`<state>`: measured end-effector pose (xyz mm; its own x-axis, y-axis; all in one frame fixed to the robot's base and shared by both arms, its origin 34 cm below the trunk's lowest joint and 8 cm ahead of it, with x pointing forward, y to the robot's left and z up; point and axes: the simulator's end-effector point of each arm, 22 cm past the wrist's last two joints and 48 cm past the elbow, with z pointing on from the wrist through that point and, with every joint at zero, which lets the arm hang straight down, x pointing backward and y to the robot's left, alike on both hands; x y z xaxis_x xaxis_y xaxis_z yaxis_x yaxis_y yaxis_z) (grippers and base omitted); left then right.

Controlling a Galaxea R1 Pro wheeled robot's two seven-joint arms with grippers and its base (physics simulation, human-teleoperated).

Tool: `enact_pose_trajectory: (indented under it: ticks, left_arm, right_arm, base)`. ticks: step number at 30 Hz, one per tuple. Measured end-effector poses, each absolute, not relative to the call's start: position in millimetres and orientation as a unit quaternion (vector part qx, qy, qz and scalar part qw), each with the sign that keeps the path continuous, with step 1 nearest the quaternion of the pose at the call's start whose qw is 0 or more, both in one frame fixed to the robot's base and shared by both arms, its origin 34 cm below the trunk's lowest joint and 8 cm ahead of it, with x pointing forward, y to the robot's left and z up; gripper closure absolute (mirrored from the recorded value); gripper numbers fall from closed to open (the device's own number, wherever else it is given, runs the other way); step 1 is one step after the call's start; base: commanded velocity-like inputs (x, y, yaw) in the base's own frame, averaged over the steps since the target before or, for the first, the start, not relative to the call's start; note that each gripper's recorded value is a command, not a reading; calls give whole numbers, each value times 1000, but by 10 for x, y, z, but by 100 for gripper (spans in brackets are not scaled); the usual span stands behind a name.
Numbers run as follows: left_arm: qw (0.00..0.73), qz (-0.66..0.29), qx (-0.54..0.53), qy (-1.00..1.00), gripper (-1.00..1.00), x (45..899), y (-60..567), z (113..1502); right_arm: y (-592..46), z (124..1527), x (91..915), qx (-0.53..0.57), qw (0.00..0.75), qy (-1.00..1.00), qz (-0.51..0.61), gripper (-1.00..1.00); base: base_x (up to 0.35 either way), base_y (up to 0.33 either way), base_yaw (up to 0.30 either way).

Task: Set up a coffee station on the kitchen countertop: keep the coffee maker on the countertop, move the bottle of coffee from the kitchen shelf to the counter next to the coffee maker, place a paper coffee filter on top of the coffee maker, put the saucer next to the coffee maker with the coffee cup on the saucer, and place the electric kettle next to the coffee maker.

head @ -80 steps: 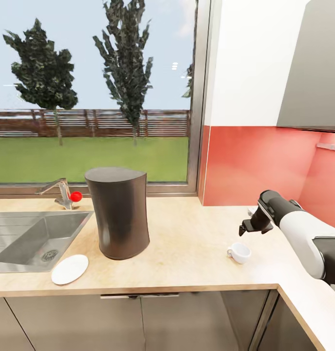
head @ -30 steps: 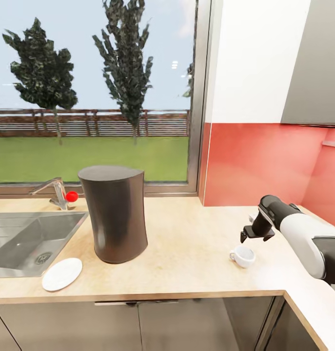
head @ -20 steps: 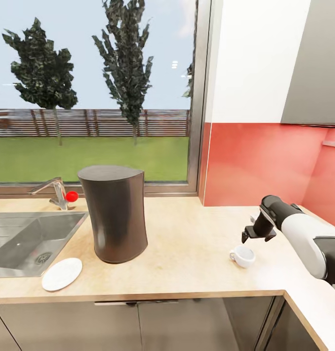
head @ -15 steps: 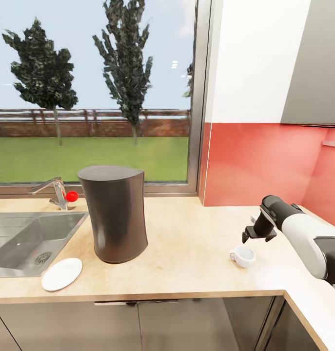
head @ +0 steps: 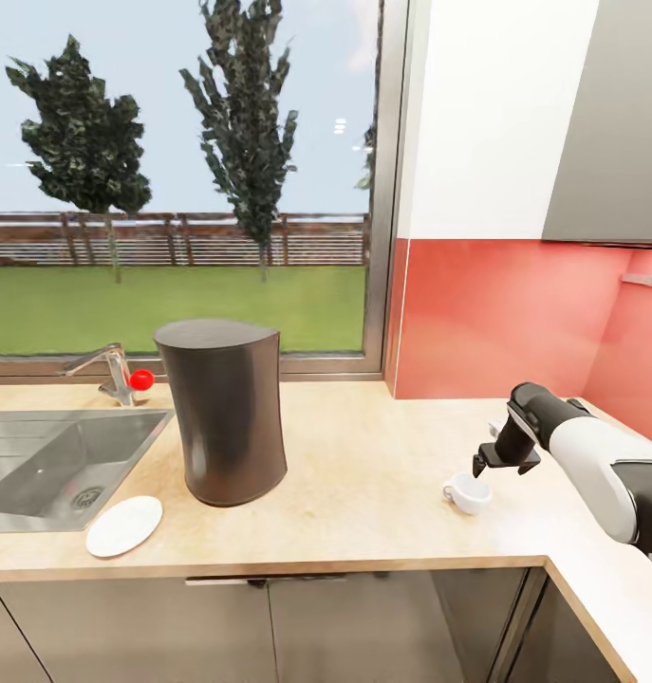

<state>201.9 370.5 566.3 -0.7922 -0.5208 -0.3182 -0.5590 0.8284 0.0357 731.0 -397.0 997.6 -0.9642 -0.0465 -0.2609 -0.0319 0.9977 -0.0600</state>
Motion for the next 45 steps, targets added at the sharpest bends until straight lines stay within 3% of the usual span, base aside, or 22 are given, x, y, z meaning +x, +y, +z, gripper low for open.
enact_pose_trajectory:
  ticks: [43,44,45]
  left_arm:
    - [148,60,-286,945,-100,2079,3645,5121]
    - [148,60,-286,945,-100,2080,3645,5106]
    - [148,60,-286,945,-100,2080,3645,5106]
  right_arm:
    - [-3953,9340,7274,-19,115,993,-26,-100]
    - [-3953,9325,7275,-19,115,993,-26,100]
    - [-3954,9325,7275,-19,116,993,-26,100]
  base:
    - [0,0,0]
    - [0,0,0]
    - [0,0,0]
